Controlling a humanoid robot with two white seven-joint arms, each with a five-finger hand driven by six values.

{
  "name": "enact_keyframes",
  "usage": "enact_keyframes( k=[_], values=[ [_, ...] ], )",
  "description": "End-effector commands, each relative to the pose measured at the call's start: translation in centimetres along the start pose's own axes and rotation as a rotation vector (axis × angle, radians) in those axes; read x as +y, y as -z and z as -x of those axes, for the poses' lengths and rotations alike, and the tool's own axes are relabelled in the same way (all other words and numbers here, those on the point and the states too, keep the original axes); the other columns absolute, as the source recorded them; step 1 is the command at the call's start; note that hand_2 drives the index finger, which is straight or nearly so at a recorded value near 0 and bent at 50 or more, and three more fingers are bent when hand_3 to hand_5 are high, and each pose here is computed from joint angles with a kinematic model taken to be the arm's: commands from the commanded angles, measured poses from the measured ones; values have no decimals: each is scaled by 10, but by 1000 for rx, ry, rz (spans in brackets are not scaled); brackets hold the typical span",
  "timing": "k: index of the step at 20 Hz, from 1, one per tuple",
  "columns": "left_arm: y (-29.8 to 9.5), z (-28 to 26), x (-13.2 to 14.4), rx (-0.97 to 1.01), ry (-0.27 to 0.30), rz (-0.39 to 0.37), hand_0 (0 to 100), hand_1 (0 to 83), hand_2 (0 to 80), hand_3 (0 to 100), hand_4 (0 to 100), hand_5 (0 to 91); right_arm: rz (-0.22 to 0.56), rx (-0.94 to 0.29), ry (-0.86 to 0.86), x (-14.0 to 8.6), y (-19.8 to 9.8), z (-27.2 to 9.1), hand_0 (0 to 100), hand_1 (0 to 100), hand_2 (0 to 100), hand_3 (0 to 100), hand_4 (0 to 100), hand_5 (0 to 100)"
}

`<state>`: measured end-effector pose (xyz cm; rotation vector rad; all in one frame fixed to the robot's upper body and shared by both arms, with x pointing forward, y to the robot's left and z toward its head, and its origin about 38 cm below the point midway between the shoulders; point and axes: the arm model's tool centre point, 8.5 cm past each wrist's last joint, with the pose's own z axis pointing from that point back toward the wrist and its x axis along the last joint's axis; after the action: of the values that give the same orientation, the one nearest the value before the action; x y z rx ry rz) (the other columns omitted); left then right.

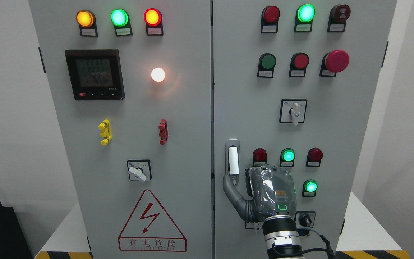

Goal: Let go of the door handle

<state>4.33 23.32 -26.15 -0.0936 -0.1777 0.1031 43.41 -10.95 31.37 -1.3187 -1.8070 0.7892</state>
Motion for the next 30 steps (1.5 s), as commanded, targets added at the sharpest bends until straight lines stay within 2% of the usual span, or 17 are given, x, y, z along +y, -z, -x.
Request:
enact_keyframes(
  k=[1,14,30],
  values=[
    [-1,5,1,14,-13,-3,120,389,0,0,0,0,0,2,0,0,2,0,387,45,1000,1000,983,932],
    [-1,6,1,15,-13,-3,120,389,0,0,0,0,4,16,0,-1,2,3,439,71,1000,1000,983,932],
    [-1,6,1,15,-13,-3,120,389,0,0,0,0,17,25,5,-5,1,4,453,76,1000,1000,985,938]
  ],
)
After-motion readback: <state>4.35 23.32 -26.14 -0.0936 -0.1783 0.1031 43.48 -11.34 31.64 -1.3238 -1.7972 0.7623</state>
